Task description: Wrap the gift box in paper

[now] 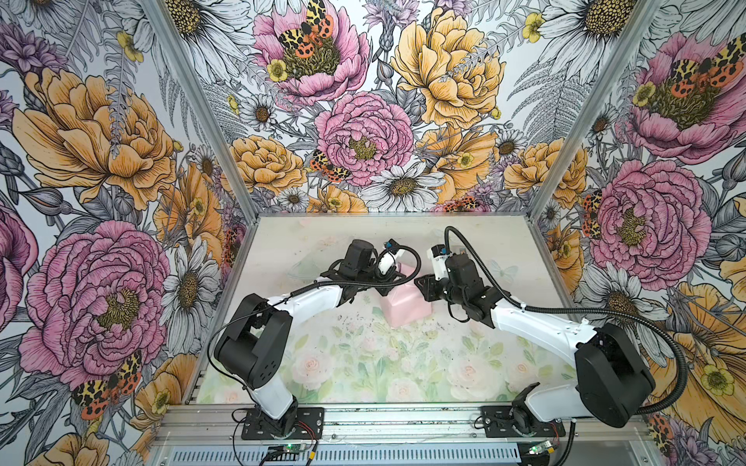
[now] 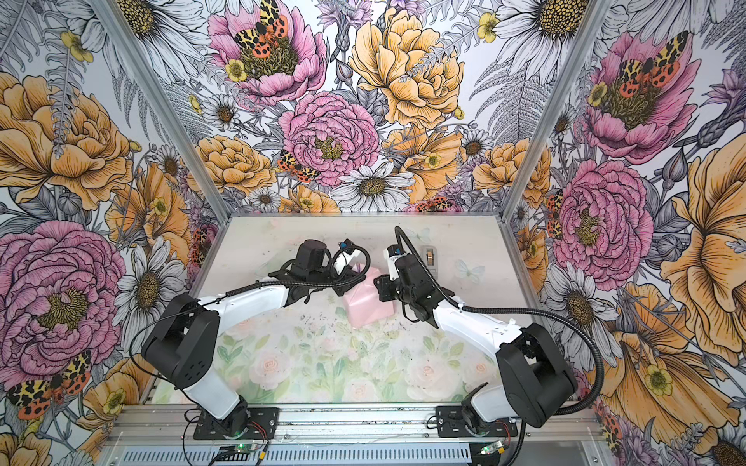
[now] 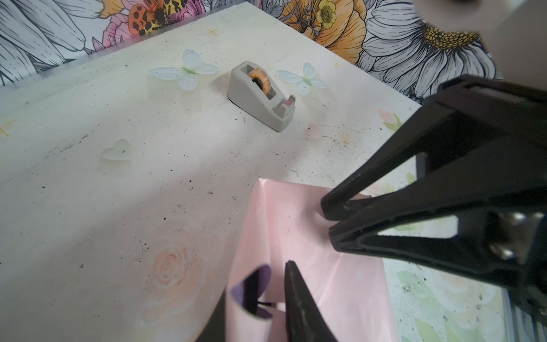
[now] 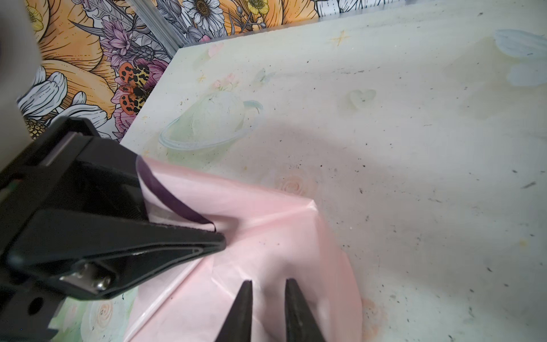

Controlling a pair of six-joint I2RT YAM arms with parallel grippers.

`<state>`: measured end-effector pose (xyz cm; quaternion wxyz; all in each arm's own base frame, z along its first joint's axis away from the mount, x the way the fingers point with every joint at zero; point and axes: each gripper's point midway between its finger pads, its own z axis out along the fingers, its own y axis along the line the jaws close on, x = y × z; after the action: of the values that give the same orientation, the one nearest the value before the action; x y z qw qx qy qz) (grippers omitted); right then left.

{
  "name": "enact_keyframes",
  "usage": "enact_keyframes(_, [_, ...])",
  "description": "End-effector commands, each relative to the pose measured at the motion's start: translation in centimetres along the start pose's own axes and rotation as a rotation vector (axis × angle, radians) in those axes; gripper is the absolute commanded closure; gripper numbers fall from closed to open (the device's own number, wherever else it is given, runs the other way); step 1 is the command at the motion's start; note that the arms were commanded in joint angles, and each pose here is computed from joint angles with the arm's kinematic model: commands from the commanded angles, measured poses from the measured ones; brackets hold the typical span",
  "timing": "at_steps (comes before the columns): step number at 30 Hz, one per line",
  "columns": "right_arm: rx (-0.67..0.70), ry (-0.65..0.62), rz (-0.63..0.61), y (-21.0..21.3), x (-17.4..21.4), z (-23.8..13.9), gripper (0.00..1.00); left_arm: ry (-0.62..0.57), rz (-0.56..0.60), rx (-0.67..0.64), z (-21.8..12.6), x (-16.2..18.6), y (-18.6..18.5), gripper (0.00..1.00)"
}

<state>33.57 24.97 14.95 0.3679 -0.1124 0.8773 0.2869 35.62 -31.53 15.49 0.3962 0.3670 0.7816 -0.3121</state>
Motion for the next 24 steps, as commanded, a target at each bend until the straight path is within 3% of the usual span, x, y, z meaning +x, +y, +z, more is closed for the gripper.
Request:
enact_keyframes(1, [-0.003, 0.113, 0.037, -0.5, 2.9, 0.9, 0.79, -0.022, -0.012, 0.026, 0.7, -0.6, 0.2, 0.77])
enact_keyframes(8, [-0.035, 0.120, 0.037, 0.1, 2.8, 0.7, 0.79, 0.002, -0.023, 0.030, 1.8, 0.4, 0.7, 0.92])
enact_keyframes(13, [-0.047, 0.056, 0.054, 0.5, 0.9, -1.0, 0.62, 0.007, -0.020, 0.032, 1.5, 0.8, 0.4, 0.98])
enact_keyframes(16, [-0.033, 0.017, 0.122, -0.4, 0.4, -2.7, 0.55, 0.003, -0.011, 0.015, 1.1, 0.7, 0.3, 0.99])
enact_keyframes(24, [-0.082, 0.024, 0.314, -0.1, 4.1, -5.7, 0.54, -0.011, -0.002, -0.027, 0.5, 0.4, 0.5, 1.00])
